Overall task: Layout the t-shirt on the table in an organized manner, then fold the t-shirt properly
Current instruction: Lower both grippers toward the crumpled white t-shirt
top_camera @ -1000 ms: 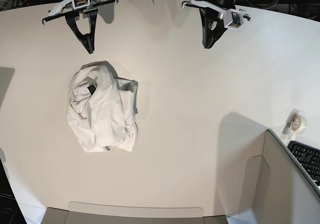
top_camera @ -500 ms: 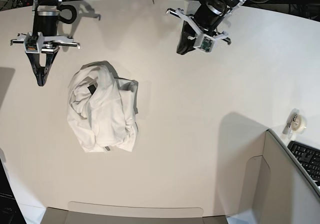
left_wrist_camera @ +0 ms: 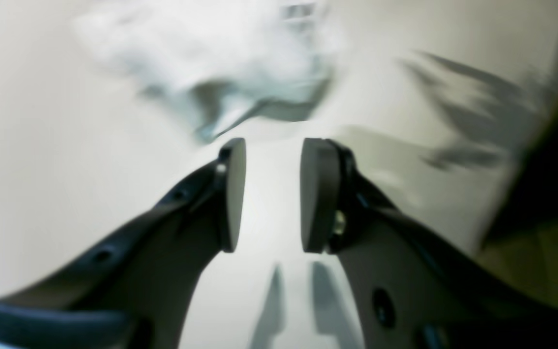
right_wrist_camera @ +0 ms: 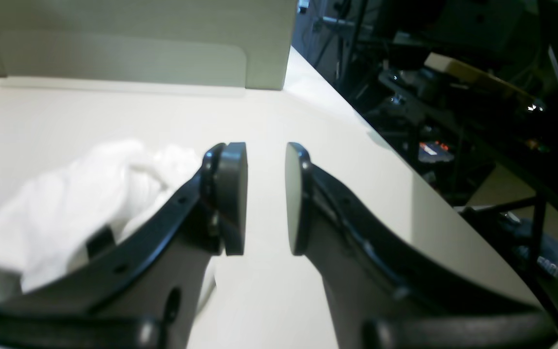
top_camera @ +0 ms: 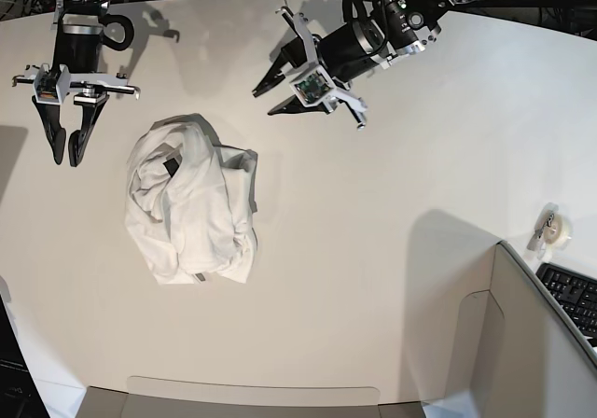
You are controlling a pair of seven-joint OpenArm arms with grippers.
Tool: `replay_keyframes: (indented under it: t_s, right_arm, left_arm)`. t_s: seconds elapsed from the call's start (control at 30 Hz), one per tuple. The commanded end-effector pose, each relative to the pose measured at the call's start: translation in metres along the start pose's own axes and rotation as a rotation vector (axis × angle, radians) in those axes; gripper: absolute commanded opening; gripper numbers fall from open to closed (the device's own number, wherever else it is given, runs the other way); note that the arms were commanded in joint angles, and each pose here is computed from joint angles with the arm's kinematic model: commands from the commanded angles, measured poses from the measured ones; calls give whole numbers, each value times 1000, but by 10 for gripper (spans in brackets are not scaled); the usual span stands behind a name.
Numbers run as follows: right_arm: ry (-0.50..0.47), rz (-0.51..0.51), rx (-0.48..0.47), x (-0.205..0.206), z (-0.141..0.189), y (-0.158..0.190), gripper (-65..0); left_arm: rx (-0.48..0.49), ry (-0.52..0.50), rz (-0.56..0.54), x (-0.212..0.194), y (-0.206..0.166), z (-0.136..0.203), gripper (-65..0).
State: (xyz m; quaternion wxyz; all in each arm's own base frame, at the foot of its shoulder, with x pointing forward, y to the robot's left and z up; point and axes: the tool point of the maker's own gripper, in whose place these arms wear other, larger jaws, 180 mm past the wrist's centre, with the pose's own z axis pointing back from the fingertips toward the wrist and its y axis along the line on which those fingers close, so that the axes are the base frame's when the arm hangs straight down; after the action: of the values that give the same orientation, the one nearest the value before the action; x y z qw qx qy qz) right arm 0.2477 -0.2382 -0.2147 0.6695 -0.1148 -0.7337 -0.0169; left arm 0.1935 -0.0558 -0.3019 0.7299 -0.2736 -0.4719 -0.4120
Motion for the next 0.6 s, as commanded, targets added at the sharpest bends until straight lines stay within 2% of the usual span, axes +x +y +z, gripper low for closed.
replay_keyframes:
  t_s: [0.0,0.13,0.3,0.4,0.5,0.57]
  right_arm:
    - [-58,3,-3,16,-5,-1,-509]
    - [-24,7,11,18,-31,0,-505]
    - [13,22,83,24,-61,11,-505]
    - [34,64,162,24,-76,18,-505]
    - [86,-2,261,16,-90,27,-505]
    - [142,-75,280,9,-102,22,-505]
  left_arm:
    - [-20,-21,-17,11,-1,0,-437]
    - [-71,-21,-50,25,-3,-10,-427]
    - [-55,-53,-49,38,1,-17,-427]
    - [-48,-46,-53,37,5,-20,-427]
    - [-48,-41,-50,35,5,-21,-427]
    - [-48,-40,-49,35,6,-21,-427]
